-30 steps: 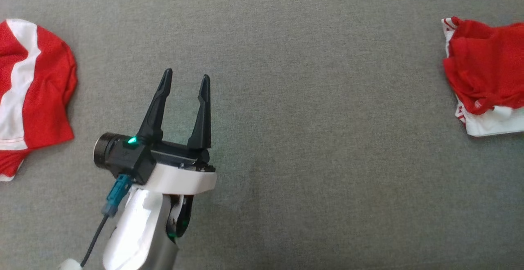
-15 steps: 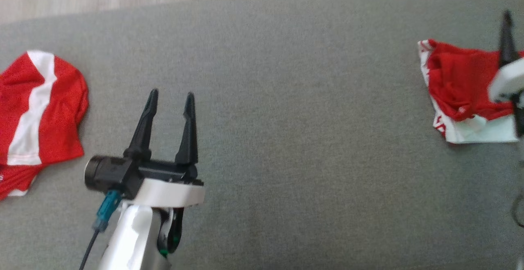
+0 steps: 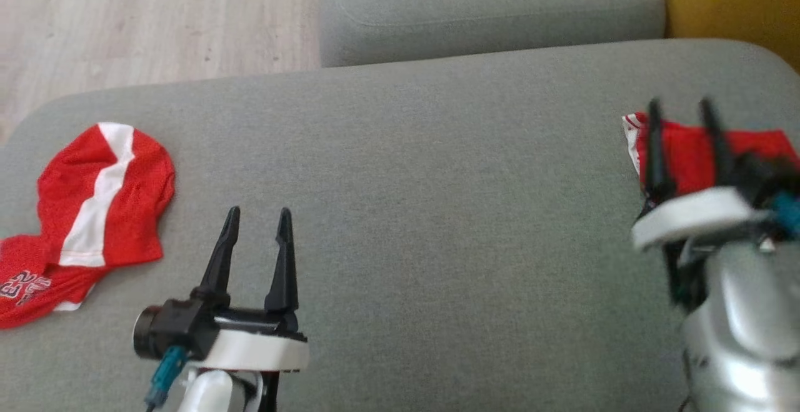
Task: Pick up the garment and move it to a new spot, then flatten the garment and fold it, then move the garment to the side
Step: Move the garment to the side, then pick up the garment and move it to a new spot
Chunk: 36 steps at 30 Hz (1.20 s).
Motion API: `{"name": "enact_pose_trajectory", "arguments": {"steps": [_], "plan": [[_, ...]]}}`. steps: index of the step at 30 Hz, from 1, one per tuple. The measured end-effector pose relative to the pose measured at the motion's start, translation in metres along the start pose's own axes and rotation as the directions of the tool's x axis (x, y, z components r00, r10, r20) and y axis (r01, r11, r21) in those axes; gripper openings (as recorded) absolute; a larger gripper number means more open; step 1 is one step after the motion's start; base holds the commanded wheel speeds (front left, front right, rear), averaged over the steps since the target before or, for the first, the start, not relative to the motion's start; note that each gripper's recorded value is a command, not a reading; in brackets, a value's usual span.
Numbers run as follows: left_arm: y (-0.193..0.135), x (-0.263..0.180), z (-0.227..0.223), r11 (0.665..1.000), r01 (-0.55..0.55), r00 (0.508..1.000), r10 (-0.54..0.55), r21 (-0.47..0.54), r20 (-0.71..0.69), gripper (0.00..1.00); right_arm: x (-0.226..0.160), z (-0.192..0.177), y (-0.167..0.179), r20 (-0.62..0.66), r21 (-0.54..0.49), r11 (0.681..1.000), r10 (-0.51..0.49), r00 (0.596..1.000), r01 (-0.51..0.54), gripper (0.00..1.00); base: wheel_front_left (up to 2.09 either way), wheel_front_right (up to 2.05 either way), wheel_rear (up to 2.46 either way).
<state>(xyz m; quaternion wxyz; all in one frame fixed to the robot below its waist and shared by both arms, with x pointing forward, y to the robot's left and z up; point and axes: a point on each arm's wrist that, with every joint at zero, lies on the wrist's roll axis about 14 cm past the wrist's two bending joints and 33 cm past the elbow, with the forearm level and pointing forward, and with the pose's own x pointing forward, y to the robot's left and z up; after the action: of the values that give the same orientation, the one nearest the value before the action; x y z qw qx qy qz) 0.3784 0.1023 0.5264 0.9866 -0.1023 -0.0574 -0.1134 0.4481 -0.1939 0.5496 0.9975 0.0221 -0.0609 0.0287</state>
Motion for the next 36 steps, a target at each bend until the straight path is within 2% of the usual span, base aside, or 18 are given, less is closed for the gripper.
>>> {"name": "enact_pose_trajectory", "arguments": {"steps": [3,10,14,21,36], "plan": [[0.006,-0.008,0.001,1.0,-0.024,1.0,0.024,-0.009,0.003,1.0,-0.022,-0.018,0.016,-0.028,0.04,0.999,0.015,1.0,-0.014,1.0,0.0,0.0,0.0],[0.013,-0.021,-0.004,0.998,-0.05,0.999,0.049,-0.039,-0.014,1.0,-0.076,-0.07,0.023,-0.169,0.065,0.998,0.022,0.985,-0.011,1.0,0.0,0.0,0.0],[0.016,-0.02,0.001,0.997,-0.065,0.998,0.065,-0.038,0.002,1.0,-0.081,-0.066,0.029,-0.149,0.099,0.995,0.029,0.988,-0.014,1.0,0.0,0.0,0.0],[0.014,-0.018,0.0,0.998,-0.059,0.998,0.059,-0.038,-0.002,1.0,-0.079,-0.055,0.027,-0.114,0.1,0.995,0.023,0.993,-0.011,1.0,0.0,0.0,0.0],[0.011,-0.018,-0.006,0.998,-0.053,0.998,0.053,-0.039,-0.018,1.0,-0.082,-0.06,0.026,-0.128,0.106,0.994,0.018,0.992,-0.005,1.0,0.0,0.0,0.0]]}}
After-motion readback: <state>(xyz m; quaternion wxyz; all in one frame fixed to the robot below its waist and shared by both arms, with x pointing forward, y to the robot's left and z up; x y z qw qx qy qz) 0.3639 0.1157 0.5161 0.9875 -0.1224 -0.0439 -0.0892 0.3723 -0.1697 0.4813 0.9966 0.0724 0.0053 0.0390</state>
